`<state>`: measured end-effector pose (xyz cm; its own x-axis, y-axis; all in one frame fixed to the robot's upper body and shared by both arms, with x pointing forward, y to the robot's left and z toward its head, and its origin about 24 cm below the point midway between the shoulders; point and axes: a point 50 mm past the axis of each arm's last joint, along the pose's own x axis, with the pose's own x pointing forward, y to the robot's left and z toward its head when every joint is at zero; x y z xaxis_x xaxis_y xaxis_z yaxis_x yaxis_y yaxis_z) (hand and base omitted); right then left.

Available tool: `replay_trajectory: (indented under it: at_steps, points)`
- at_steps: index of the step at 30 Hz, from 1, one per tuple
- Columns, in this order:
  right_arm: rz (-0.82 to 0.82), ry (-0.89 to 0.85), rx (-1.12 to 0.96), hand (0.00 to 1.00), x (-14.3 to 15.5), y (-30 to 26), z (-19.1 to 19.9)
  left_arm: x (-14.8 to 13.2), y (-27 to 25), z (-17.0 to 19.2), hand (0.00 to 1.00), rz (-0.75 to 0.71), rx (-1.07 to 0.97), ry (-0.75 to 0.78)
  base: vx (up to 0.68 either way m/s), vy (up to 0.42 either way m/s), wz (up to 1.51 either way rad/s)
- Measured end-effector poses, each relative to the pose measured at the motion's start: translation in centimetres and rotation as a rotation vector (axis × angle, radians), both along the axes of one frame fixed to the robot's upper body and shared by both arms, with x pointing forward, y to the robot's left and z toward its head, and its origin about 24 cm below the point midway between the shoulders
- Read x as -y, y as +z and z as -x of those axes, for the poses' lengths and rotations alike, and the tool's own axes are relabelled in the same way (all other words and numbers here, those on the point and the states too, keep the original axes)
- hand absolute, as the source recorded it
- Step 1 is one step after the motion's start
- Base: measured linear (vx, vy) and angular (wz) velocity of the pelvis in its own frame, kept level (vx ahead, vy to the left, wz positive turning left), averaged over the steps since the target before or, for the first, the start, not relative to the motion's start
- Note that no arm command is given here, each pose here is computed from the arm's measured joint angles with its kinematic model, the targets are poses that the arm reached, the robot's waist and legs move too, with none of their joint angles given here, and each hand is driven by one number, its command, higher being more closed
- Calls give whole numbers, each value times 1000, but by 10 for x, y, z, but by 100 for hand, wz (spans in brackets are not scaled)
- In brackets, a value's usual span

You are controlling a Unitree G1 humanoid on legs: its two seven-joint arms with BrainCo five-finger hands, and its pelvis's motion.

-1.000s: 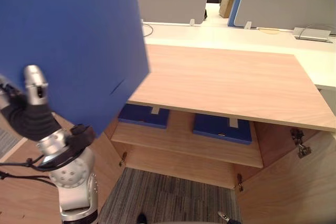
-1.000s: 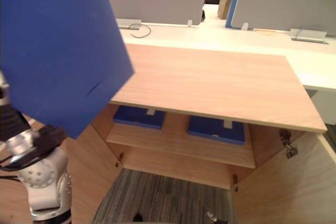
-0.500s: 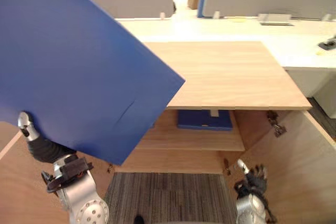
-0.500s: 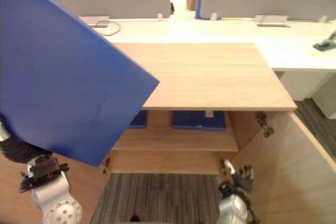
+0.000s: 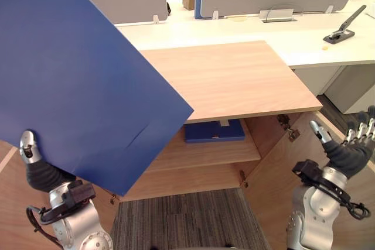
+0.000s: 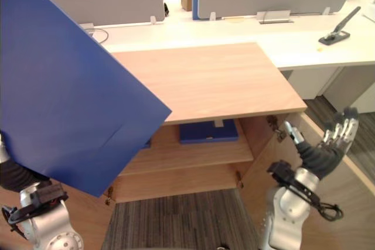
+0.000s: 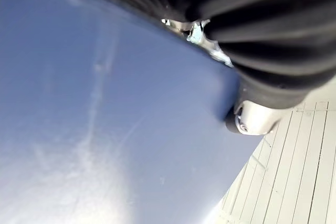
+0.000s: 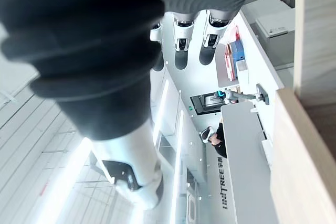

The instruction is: Walk over to the cabinet, pick up the folder, carry it to the office cabinet, place the folder inside the office cabinet, then close the office cabinet door

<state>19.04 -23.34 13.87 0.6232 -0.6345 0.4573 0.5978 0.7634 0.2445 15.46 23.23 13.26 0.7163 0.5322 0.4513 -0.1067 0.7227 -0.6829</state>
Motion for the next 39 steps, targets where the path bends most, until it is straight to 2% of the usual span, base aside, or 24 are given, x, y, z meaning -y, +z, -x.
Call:
replay_trajectory:
  at_steps: [2, 6, 7, 9, 10, 15, 17, 20, 24, 29, 34, 39]
  points:
    - [-2, 94, 74, 0, -10, 11, -8, -1, 2, -1, 100, -7, 9, 7, -21, 1, -5]
    - [-21, 459, 227, 0, -44, 32, -34, 1, 5, -8, 100, -41, 16, -2, 0, 0, 0]
    - [-46, 610, 244, 0, -61, 34, -49, 2, 3, -13, 100, -35, 14, -18, 0, 0, 0]
    - [-77, 745, 244, 0, -79, 35, -61, 5, 1, -17, 100, -30, 10, -38, 0, 0, 0]
    - [-100, 855, 225, 0, -97, 32, -72, 8, -1, -20, 100, -22, 1, -59, 0, 0, 0]
    - [-163, 1129, 125, 0, -146, 25, -101, 21, -6, -27, 100, -7, -23, -133, 0, 0, 0]
    - [-178, 1210, 42, 0, -164, 20, -117, 25, -7, -28, 100, -4, -29, -159, -13, 2, 6]
    - [-196, 1278, -40, 0, -175, 17, -133, 23, -8, -28, 100, -3, -37, -149, -21, 4, 5]
    - [-84, 1376, -129, 0, -191, 20, -141, 21, -8, -27, 100, 1, -37, -133, -23, 5, 8]
    - [137, 1497, -190, 0, -197, 29, -141, 19, -9, -23, 100, -7, -31, -112, -24, 5, 11]
    - [343, 1602, -195, 0, -188, 40, -129, 21, -10, -24, 100, -22, -34, -130, -28, 5, 18]
    - [372, 1641, -177, 0, -182, 47, -124, 26, -10, -26, 100, -32, -31, -159, -12, 6, 5]
